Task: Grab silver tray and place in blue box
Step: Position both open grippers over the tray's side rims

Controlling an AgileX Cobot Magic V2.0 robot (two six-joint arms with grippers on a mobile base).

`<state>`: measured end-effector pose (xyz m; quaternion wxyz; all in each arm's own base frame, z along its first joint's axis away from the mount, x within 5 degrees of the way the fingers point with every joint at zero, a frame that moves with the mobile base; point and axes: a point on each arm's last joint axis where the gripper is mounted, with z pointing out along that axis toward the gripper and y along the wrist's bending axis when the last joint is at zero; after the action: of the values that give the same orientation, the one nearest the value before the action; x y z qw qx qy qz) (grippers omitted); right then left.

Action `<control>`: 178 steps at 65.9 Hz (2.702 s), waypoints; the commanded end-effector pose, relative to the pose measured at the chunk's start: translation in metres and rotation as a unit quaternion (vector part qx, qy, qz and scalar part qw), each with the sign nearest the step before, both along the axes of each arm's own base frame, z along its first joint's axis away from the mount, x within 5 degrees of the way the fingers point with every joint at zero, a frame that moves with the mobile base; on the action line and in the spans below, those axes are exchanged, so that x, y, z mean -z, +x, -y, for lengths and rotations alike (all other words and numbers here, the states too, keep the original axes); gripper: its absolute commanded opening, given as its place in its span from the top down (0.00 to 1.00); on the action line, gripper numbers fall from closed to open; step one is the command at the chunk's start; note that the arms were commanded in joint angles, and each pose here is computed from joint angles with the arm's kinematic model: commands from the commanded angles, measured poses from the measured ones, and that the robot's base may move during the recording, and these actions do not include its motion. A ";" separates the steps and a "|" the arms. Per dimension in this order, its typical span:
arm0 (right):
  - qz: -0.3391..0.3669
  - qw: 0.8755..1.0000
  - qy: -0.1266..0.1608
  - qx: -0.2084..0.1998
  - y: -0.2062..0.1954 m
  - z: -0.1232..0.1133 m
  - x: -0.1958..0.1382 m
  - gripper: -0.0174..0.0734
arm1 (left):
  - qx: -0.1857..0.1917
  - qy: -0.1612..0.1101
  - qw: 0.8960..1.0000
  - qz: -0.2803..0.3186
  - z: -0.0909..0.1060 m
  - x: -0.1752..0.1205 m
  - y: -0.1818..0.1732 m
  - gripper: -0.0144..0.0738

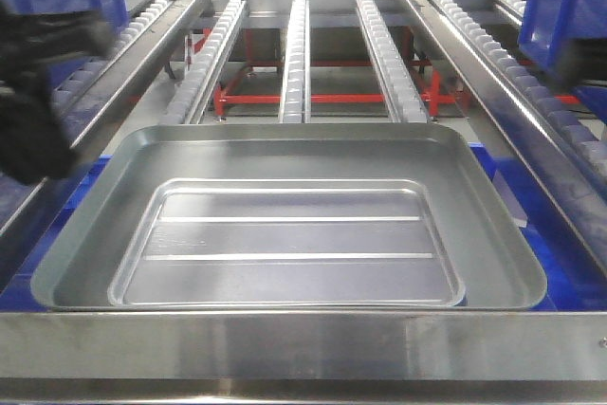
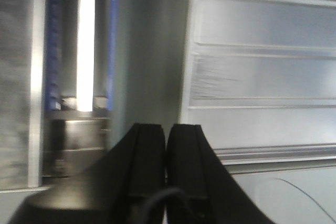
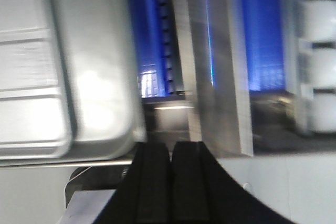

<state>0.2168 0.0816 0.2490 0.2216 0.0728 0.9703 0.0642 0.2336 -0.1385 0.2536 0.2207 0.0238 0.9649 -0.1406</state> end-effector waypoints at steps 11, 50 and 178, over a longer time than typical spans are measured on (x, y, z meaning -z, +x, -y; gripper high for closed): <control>0.026 0.999 0.028 -0.032 0.036 -0.046 -0.006 0.73 | -0.014 -0.032 0.999 -0.011 0.020 0.001 0.019 0.84; 0.014 0.999 0.024 -0.034 0.063 -0.062 0.012 0.73 | -0.008 0.014 1.000 0.016 0.036 0.009 0.026 0.84; 0.035 0.998 0.036 -0.038 0.069 -0.066 0.014 0.28 | -0.003 0.063 0.998 -0.030 0.047 0.036 0.045 0.44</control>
<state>0.2807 0.1438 0.2127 0.2013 0.0471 0.9749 0.0826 0.2772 -0.1816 0.1988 0.1613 0.0289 0.9845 -0.0621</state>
